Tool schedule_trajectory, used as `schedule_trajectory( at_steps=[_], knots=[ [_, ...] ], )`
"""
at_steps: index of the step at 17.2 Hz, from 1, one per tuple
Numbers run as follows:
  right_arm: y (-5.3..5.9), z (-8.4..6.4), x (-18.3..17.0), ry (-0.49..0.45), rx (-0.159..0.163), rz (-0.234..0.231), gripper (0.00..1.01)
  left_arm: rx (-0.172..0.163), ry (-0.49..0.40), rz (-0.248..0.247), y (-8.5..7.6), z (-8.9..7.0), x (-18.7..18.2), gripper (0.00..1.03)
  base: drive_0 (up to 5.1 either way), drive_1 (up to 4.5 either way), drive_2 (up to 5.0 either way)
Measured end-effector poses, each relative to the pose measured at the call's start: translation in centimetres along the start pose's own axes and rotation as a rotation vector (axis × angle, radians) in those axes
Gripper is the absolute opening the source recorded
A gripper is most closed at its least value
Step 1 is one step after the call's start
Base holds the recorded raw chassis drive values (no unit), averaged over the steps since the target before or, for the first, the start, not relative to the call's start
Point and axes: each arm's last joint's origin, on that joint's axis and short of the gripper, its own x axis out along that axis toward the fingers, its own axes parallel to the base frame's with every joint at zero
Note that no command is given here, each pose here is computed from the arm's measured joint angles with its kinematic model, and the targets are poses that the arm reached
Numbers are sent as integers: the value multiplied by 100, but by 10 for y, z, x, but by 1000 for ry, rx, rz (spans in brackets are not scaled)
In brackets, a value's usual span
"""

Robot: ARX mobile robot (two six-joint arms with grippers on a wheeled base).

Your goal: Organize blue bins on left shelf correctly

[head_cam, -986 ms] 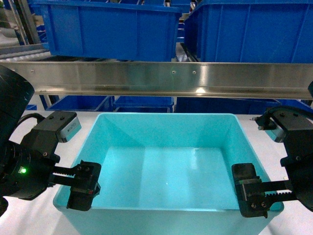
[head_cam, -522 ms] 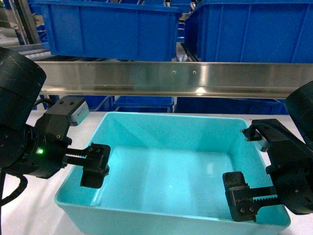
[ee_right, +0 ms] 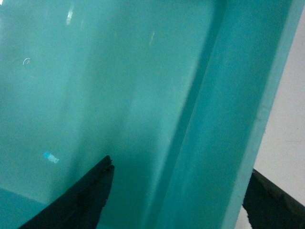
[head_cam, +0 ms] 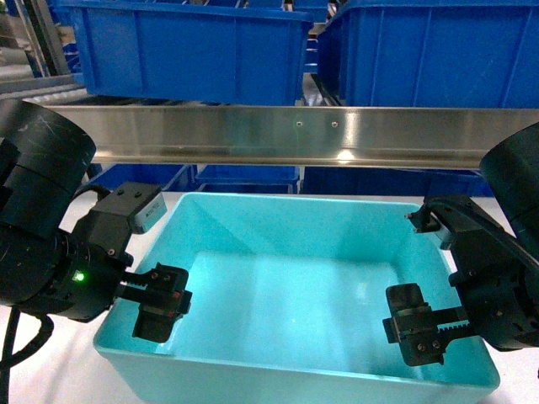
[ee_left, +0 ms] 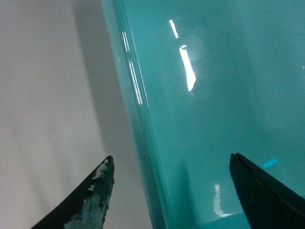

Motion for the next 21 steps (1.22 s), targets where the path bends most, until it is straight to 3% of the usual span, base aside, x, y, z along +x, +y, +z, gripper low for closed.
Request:
schedule_trajectory(
  at_steps=[7,8,10,15,19,21],
  knots=[
    [-2,0,0,1,3,-12,13,0,1,12,0,0,0,9,0,0,0],
    [-3,0,0,-2,24,-17,5,-24,0,10,2,0,0,1,0,0,0],
    [-3,1,0,-5,59,-28,2,-31,1,16,0,0,0,2,0,0,0],
    [-1,3,-9,-21,67,-23,2,-53,2,11,2,2,-9,2,0,0,0],
    [6,21,-50,-150,75,-8,2,-57,-119,18,1,23,-49,2,0,0,0],
    [7,20,-59,-184,78,-1,2,-53,-142,25,-1,25,-58,2,0,0,0]
  ],
)
